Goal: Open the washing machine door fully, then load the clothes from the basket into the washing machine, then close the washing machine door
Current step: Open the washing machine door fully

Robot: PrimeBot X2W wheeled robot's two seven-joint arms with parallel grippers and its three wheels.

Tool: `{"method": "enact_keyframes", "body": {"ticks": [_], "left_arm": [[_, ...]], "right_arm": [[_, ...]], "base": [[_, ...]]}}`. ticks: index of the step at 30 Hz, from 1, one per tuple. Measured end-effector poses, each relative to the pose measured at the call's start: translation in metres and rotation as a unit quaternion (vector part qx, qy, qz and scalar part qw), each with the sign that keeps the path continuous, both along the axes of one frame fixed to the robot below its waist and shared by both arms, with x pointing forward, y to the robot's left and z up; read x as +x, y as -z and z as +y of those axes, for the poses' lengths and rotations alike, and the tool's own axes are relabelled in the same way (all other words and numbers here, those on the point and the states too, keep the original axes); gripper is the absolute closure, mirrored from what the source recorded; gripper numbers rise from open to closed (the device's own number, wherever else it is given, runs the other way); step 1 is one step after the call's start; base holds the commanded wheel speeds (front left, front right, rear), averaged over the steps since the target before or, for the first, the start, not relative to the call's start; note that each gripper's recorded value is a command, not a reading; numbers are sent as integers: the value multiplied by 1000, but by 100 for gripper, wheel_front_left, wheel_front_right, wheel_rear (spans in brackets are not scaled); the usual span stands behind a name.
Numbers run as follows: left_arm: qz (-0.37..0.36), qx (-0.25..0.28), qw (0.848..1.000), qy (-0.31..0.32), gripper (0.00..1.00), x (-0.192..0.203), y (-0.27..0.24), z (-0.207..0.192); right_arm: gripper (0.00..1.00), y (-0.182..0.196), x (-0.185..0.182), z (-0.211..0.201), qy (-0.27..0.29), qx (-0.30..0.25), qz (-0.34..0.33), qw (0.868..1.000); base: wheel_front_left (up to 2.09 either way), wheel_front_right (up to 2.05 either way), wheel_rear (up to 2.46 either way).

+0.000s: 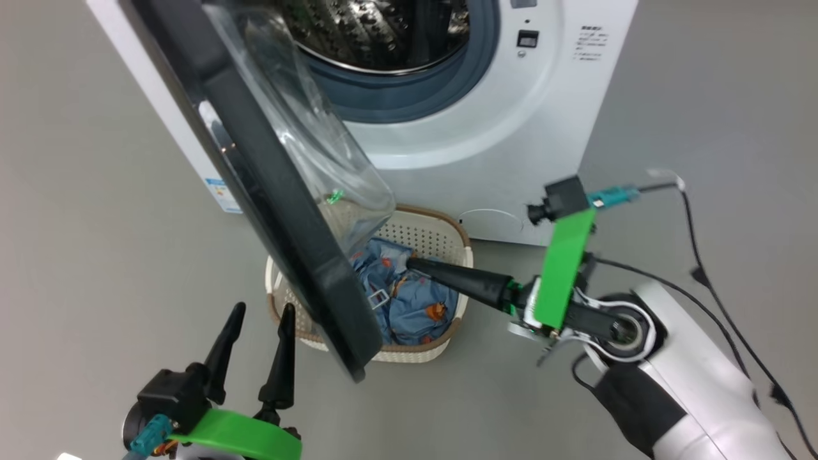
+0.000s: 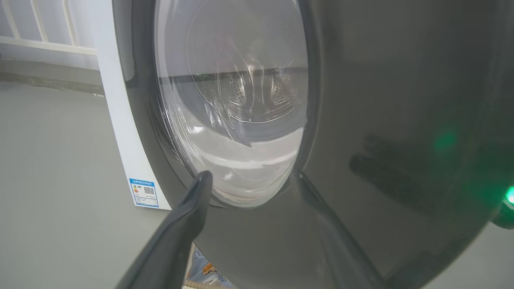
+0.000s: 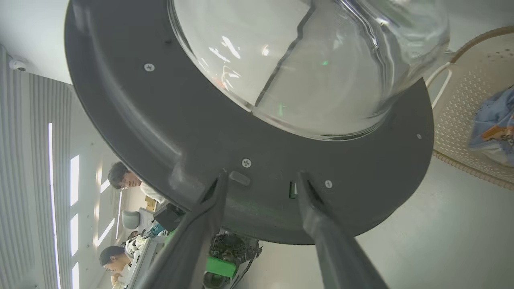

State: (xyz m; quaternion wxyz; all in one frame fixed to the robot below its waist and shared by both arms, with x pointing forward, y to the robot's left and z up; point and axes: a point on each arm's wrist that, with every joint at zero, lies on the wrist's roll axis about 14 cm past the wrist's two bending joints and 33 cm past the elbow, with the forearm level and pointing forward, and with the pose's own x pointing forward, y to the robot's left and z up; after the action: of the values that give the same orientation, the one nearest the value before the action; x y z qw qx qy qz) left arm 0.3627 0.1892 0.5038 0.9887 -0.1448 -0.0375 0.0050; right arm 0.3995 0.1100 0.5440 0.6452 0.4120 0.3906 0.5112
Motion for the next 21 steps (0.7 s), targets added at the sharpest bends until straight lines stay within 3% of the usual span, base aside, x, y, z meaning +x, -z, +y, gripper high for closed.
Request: {"method": "enact_keyframes", "body": {"ticks": [11,21], "left_arm": [[-1,5,1000,24,0,-5,0,-12],[2,8,999,37,0,-9,3,-18]], "right_arm": [[0,42,7,-72,129,-54,14,990],[0,75,8,-147,259,-123,-24,958]], "base": [[0,0,0],[0,0,0]]}}
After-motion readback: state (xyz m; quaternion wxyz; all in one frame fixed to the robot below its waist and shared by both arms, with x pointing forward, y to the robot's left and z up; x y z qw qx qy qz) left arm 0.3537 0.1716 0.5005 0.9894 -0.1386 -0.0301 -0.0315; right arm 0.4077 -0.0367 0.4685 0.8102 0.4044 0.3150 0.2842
